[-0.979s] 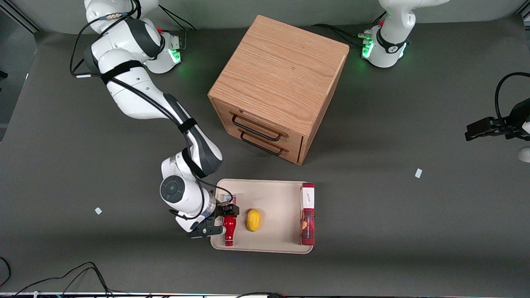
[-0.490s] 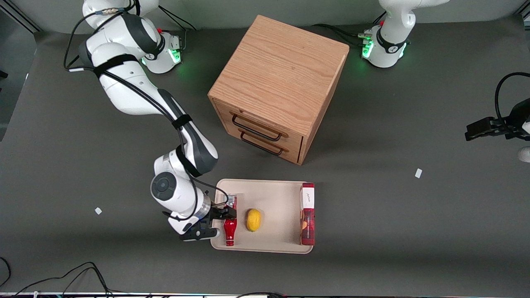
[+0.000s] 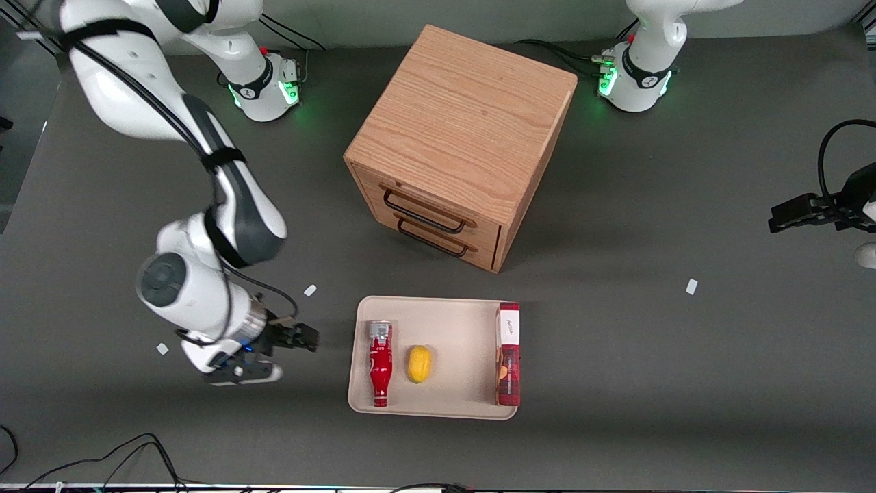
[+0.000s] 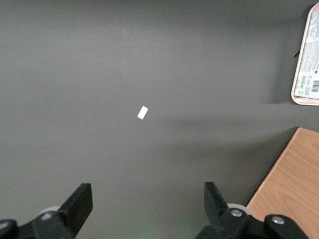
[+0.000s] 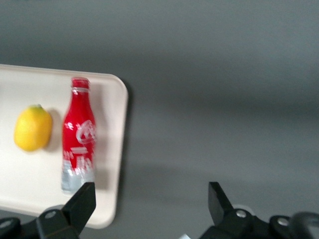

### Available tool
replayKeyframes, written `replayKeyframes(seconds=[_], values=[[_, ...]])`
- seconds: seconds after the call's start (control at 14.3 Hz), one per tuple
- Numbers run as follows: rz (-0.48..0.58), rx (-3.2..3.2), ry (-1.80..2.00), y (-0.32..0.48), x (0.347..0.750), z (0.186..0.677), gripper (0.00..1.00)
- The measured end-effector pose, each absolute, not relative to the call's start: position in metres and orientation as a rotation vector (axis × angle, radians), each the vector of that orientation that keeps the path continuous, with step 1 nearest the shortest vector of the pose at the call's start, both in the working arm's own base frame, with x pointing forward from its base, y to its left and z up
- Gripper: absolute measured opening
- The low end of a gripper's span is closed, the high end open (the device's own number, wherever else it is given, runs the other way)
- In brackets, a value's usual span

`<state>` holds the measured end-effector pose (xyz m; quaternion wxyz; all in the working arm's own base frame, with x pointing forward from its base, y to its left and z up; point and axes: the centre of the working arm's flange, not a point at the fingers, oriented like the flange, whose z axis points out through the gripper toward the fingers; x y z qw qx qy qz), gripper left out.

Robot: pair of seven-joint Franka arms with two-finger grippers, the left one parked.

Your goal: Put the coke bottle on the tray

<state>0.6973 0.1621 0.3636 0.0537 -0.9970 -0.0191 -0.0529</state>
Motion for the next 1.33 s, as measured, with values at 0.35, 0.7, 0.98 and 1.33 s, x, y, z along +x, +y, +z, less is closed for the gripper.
replayKeyframes(seconds=[0.35, 0.7, 0.98, 1.33], values=[[-0.056, -3.077, 0.024, 0.069, 0.62, 0.462, 1.0], [-0.017, -3.08, 0.135, 0.011, 0.525, 0.519, 1.0], [0.016, -3.073, 0.136, 0.006, 0.489, 0.557, 1.0], [-0.002, -3.09, 0.152, 0.0, 0.487, 0.593, 1.0]])
